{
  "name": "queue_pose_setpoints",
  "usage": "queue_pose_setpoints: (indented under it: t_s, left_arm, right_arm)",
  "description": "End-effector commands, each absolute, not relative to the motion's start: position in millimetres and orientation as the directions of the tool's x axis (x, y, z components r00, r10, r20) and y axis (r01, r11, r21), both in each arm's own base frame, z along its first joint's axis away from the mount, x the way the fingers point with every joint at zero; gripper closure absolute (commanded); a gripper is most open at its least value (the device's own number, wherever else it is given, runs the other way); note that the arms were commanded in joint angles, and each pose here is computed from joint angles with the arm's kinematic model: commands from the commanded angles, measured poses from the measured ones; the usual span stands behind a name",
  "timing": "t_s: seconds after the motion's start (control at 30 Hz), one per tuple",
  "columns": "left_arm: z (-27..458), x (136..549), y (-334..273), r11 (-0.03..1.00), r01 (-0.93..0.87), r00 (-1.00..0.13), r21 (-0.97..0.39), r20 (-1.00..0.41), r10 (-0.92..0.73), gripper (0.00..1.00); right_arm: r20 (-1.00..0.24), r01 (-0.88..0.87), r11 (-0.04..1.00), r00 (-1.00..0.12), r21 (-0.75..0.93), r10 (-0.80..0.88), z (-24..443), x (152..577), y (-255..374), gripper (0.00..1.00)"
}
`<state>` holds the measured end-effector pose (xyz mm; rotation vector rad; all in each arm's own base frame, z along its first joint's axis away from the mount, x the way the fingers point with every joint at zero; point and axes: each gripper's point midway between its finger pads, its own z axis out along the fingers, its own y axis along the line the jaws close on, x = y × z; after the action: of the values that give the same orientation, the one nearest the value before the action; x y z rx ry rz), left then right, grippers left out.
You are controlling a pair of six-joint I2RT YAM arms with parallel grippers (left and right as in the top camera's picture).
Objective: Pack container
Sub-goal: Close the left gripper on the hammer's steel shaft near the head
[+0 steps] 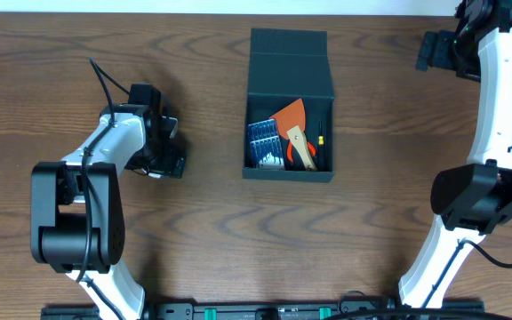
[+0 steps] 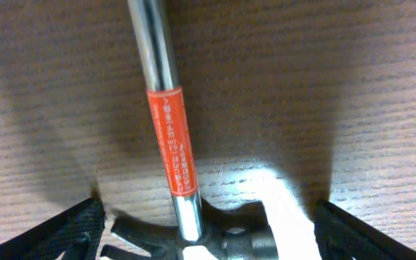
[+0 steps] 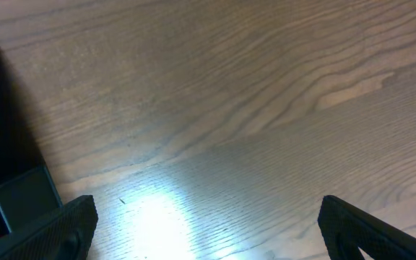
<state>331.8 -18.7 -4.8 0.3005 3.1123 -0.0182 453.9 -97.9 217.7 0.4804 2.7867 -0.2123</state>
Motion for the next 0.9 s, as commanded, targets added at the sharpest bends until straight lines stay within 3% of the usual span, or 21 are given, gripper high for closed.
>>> queue_pose_setpoints:
  t_s: [0.0, 0.87]
  left_arm:
    - [-16.9, 321.8, -17.8, 0.984, 0.177, -0.983, -0.017, 0.042, 0.178, 0.08]
    - [-16.7, 319.2, -13.2, 0.987, 0.16, -0.986, 0.008, 0.056, 0.16, 0.08]
  right_arm:
    - [-0.345, 0.364, 0.927, -0.885, -0.089, 0.314, 226.8, 453.9, -98.9, 0.01]
    - [-0.345, 0.364, 0.927, -0.885, -0.089, 0.314, 226.8, 453.9, -98.9, 0.01]
